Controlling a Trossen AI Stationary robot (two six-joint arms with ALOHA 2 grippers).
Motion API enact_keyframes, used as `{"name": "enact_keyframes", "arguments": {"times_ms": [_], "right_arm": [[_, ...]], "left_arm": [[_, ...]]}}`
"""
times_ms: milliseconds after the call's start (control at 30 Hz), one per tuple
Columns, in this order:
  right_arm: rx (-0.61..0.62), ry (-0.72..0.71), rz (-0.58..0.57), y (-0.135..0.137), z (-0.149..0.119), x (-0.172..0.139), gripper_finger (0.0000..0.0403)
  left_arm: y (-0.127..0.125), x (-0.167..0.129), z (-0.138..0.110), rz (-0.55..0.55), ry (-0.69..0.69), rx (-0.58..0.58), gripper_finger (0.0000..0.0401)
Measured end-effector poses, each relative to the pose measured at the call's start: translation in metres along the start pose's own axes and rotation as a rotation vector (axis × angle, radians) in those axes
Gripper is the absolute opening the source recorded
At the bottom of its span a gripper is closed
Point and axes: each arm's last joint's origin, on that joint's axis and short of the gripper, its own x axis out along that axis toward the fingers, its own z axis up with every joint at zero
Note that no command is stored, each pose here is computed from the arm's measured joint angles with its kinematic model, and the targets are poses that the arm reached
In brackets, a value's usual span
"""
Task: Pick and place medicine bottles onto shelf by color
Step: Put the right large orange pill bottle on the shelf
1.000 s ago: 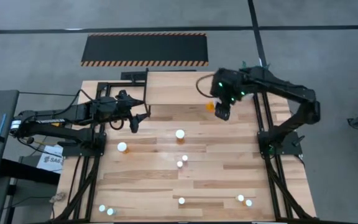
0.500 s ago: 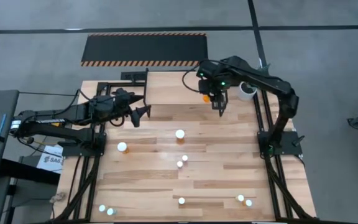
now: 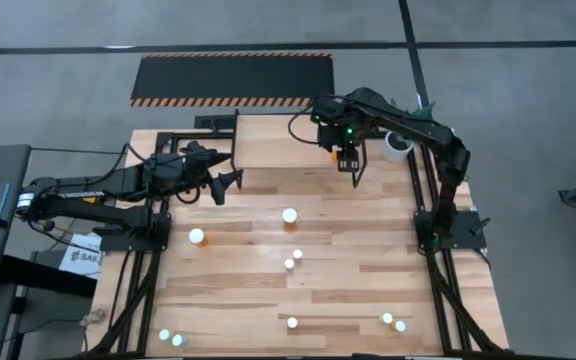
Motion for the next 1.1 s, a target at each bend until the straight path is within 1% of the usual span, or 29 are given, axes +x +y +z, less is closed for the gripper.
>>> {"name": "enact_keyframes", "arguments": {"times_ms": [267,333,667,767,1100], "right_arm": [[0.027,0.006,-0.005,-0.008,-0.004,0.002,0.0225],[0.031,0.011,-0.010,-0.010,-0.005,0.002,0.0229],[0.041,0.014,-0.017,-0.012,-0.006,0.002,0.0255],[0.043,0.014,-0.017,-0.012,-0.006,0.002,0.0256],[0.043,0.013,-0.017,-0.012,-0.006,0.002,0.0257]], "left_arm": [[-0.001,0.000,0.000,-0.035,0.010,0.000,0.0288],[-0.001,0.000,0.000,-0.049,0.015,0.000,0.0288],[-0.002,0.000,-0.001,-0.054,0.017,0.001,0.0288],[-0.002,0.000,-0.001,-0.074,0.023,0.002,0.0288],[-0.002,0.000,-0.002,-0.073,0.033,0.005,0.0288]]}}
